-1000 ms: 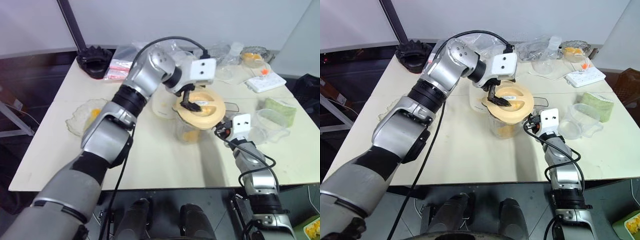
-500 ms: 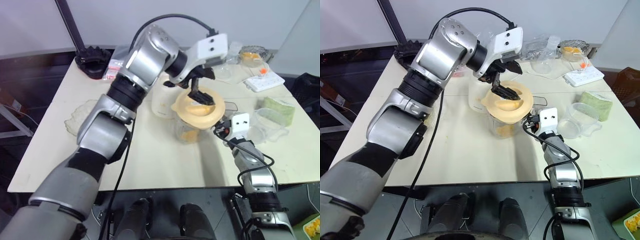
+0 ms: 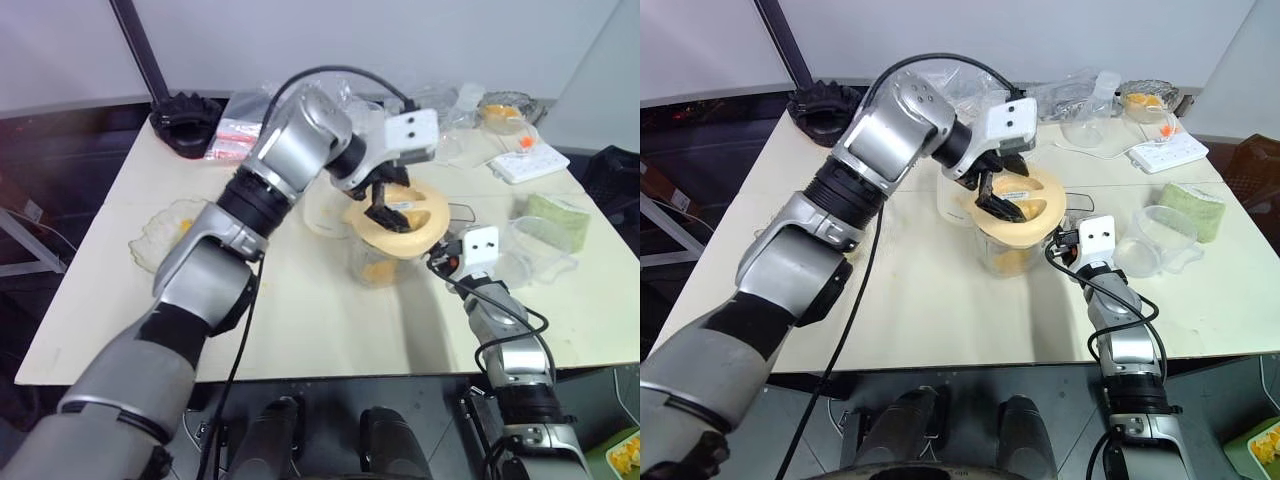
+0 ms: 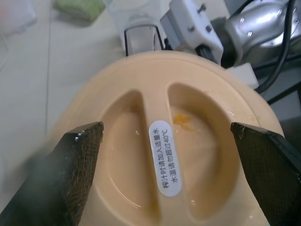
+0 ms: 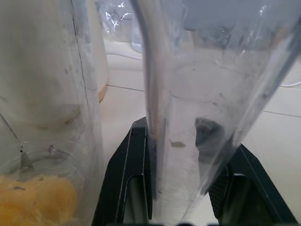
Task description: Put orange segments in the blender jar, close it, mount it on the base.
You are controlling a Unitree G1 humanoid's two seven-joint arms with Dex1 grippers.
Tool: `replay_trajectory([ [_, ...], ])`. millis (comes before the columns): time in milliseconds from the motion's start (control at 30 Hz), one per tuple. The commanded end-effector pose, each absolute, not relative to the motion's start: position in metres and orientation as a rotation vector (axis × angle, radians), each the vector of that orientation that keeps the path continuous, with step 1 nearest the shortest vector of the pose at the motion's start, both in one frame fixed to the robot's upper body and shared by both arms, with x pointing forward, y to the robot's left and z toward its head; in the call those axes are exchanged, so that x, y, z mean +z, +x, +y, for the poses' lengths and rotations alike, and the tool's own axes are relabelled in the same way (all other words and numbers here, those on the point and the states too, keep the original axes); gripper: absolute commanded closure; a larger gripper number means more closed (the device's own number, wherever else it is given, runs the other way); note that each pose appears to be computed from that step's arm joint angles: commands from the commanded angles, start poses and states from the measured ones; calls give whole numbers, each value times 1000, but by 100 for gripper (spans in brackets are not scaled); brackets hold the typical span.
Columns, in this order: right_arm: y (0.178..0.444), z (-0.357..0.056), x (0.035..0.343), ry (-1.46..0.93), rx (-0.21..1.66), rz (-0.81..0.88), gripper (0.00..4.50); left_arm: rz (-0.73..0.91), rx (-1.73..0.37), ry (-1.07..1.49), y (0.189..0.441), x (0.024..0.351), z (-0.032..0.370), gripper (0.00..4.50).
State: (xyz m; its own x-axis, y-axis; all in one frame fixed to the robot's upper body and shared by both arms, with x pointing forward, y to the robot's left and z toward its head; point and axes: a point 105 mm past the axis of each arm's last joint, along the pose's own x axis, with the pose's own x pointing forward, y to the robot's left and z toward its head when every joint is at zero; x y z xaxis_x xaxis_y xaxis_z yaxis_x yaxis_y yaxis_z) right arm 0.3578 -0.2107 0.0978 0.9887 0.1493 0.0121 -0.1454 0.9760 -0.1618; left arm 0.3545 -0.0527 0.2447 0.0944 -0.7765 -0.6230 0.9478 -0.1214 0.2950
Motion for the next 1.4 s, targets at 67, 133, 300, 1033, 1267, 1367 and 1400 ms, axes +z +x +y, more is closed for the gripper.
replay_trajectory([
  [67,355,-221,82,-202,107,40,354,307,-1492,822,358,236,-57,1],
  [133,355,-221,82,-202,105,40,354,310,-1497,830,358,233,-57,53],
  [300,354,-222,82,-201,98,38,354,305,-1510,862,358,231,-57,294],
  [1033,354,-220,80,-205,108,43,354,300,-1574,803,364,234,-53,424],
  [1267,354,-220,81,-209,112,46,354,427,-1546,703,365,208,-46,424],
  [1367,355,-222,82,-211,111,46,354,464,-1519,698,366,198,-42,424],
  [1400,355,-222,82,-212,110,46,354,471,-1512,697,366,195,-41,424],
])
